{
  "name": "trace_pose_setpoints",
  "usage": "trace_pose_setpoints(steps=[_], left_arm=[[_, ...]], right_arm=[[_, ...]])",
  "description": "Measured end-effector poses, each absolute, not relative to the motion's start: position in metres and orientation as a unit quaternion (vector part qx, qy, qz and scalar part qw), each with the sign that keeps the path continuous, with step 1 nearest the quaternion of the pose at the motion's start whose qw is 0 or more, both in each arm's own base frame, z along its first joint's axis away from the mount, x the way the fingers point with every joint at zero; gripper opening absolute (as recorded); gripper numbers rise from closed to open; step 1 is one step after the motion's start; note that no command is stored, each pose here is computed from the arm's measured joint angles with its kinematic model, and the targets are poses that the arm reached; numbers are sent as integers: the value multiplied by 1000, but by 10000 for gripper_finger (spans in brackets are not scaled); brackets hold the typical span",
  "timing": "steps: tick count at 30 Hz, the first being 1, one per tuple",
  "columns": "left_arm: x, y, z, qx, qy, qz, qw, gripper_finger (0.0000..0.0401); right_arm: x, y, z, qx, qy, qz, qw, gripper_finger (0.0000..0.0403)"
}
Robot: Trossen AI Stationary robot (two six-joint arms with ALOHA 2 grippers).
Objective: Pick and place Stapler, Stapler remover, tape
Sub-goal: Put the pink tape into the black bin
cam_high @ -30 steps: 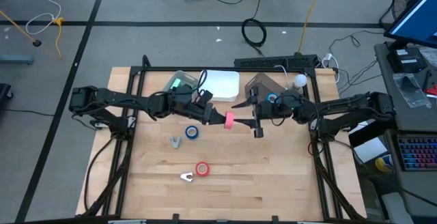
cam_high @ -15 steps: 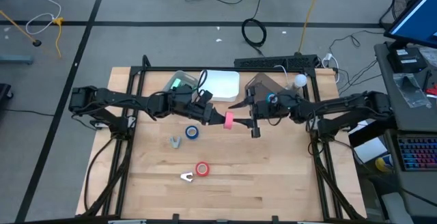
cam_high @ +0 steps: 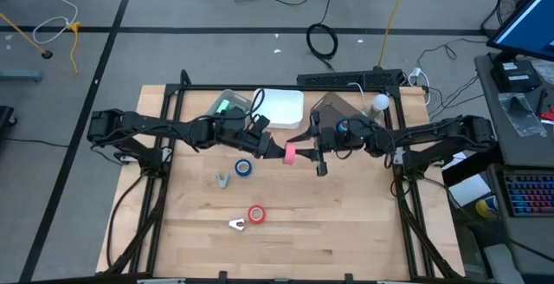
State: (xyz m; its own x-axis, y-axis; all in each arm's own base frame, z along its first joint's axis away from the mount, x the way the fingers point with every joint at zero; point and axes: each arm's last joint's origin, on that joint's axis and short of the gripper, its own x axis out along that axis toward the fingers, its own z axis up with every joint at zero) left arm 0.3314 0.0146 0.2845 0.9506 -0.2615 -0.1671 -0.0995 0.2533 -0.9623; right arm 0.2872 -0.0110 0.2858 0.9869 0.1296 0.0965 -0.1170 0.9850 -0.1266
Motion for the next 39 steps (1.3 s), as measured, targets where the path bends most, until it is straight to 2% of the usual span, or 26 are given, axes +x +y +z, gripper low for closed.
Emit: trace_pose_setpoints(steps=[8,14,21,27,35,39], left_arm=[[331,21,284,-589,145,-53,793,61],[330,26,283,-551,152,-71,818,65],[325,42,280,-490,188,-128,842,114],[314,63,270,-459,224,-78,856,141],[288,93,239,-435,339,81,831,147],[277,110,234,-403,355,139,832,147]], right_arm=[[287,-12,285,-41,-46,54,997,39],[288,-12,284,-37,-40,48,997,36],[287,-12,282,-8,-28,52,998,35],[287,-15,273,-5,23,-3,1000,35],[274,-45,266,-21,97,-147,984,35],[265,-71,263,-14,123,-208,970,35]])
